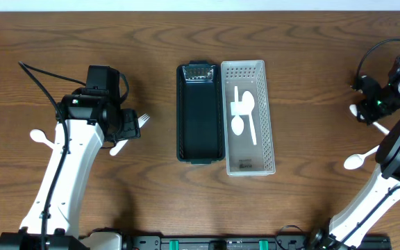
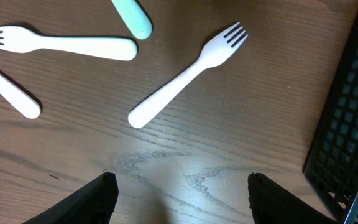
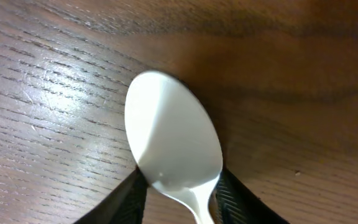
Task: Pack container
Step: 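Move the right gripper back and grasp a third white spoon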
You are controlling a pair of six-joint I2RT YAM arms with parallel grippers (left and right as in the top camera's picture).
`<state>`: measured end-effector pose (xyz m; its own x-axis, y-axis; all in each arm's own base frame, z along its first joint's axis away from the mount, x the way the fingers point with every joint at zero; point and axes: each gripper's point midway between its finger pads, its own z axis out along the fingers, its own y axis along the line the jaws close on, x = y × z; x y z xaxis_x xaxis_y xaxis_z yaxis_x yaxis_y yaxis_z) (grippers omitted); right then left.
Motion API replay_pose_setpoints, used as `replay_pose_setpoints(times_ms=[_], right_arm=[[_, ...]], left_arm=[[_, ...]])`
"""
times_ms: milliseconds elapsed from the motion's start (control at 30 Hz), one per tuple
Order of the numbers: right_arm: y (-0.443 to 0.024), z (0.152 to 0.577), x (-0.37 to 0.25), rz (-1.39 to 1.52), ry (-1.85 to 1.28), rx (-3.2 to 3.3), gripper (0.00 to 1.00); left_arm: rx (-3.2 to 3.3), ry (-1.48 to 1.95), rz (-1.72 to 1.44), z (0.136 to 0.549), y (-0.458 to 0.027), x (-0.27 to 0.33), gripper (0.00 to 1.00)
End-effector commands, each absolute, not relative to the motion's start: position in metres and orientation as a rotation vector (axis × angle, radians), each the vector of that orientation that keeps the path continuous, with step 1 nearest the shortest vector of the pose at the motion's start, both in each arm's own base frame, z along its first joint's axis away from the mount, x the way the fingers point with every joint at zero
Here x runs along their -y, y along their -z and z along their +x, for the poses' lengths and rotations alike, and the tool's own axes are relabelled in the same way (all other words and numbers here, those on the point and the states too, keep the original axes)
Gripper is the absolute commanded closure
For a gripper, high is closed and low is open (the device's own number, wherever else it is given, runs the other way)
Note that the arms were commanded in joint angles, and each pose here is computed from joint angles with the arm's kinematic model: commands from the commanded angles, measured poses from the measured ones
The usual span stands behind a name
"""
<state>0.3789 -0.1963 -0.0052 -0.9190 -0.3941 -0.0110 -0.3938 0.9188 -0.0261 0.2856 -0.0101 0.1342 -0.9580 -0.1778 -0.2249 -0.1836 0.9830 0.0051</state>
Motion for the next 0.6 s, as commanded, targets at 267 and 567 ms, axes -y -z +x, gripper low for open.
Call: replay_pose_setpoints(times_ms=[267,567], right_arm=[[0.035,0.372,0.187,-0.501,-0.027,-3.111,0.67],[0.035,0.381,0.183,-0.476,-0.022,-3.090,0.91]], left_arm=[[-2.884,-0.053,-0.270,0.289,-0.141,0.007,0.30],[-2.884,-0.052,-0.270,0.290,-0.141,0.007,0.30]])
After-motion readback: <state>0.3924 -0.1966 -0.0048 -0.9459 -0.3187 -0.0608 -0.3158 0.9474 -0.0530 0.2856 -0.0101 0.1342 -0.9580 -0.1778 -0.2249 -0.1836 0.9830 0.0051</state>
